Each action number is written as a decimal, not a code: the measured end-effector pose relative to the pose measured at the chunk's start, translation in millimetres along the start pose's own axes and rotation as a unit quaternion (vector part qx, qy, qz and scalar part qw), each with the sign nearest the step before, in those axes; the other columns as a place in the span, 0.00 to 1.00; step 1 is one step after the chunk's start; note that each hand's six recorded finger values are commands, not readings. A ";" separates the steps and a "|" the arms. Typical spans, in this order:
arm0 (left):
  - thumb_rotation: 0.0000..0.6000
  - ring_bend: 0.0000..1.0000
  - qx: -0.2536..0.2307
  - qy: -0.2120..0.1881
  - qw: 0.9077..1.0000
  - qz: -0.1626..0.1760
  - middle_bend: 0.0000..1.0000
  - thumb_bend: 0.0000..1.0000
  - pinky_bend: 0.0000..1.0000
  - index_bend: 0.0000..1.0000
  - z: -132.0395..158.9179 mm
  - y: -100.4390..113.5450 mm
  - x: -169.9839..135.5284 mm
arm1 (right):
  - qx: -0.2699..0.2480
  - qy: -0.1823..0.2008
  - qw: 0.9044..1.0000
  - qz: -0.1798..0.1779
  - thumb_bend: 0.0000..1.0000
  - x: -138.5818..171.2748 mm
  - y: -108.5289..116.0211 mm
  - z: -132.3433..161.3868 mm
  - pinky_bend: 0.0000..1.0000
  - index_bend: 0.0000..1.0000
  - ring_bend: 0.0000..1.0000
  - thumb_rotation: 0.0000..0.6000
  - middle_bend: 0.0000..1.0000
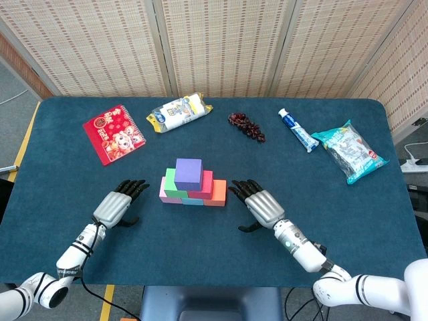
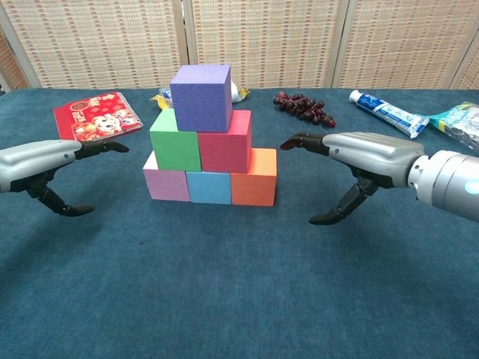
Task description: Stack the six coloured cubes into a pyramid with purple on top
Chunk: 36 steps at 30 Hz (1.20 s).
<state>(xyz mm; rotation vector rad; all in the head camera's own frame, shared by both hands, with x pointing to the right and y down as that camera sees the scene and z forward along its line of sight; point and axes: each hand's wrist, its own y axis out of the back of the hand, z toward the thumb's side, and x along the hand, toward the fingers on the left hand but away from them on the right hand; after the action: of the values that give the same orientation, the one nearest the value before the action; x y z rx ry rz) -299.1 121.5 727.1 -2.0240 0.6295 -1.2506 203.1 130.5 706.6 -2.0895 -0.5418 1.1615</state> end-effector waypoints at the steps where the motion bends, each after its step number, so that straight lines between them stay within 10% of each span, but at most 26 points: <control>1: 1.00 0.00 0.000 -0.001 1.000 0.000 0.00 0.32 0.00 0.00 0.7 -0.1 0.8 | 0.000 -0.001 1.000 0.000 0.27 -1.0 -0.3 0.3 0.00 0.00 0.00 0.92 0.00; 36: 1.00 0.00 0.002 -0.019 1.000 -0.005 0.00 0.32 0.00 0.00 16.9 -0.5 17.3 | -0.007 -0.010 1.000 0.006 0.27 -27.5 -0.2 18.4 0.00 0.00 0.00 0.93 0.00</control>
<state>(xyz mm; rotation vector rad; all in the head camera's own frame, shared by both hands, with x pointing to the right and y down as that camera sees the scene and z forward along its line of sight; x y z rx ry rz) -276.5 114.6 732.2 -2.0453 0.5972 -1.2152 173.1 119.7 715.6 -2.0972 -0.5479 1.1896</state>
